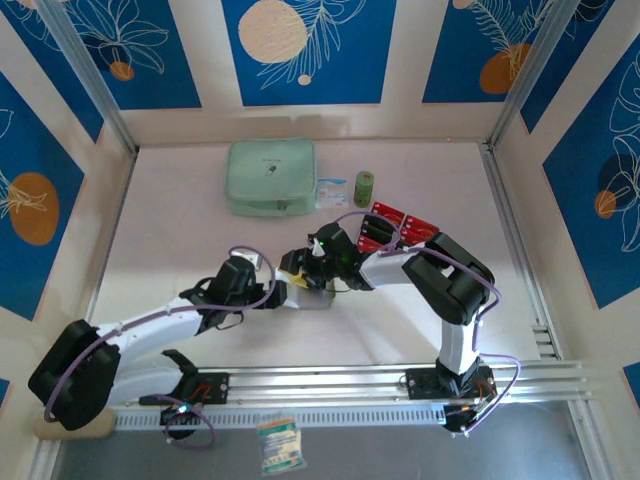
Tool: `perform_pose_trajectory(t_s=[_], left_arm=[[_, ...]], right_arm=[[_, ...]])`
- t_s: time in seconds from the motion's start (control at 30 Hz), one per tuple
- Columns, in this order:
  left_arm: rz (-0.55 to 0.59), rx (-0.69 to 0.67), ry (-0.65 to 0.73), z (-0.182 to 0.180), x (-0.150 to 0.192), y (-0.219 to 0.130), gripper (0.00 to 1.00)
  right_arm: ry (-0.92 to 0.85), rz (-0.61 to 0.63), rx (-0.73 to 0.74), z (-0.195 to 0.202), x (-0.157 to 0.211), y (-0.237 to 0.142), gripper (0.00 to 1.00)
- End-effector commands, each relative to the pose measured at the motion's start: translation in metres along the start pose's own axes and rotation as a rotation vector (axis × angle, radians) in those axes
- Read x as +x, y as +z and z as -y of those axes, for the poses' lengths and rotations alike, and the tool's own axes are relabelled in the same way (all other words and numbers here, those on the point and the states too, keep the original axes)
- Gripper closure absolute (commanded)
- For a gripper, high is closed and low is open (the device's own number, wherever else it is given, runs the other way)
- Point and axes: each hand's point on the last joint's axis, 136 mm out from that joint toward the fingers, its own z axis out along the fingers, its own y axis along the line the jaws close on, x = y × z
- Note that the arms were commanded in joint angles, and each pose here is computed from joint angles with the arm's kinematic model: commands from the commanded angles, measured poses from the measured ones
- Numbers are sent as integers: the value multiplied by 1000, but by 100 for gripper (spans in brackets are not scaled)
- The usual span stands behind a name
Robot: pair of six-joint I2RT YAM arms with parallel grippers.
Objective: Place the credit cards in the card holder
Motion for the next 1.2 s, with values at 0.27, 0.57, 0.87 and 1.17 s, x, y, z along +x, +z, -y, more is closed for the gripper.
perform_pose_trajectory(t_s=[0.27,0.57,0.87,1.17], left_arm=[[-28,-26,14,-3,7,13,0],[-19,-52,4,-7,4,15,0],[30,-74,-11,-11,-4,5,0],[46,-74,-9,-9,-10,0,0]], right_arm=[[-59,47,-14,-21,-8,-31,42],[-70,58,42,-4,4,-43,54],[-64,16,109,12,14,-29,98],[-82,-33,190,20,17,-4,100]])
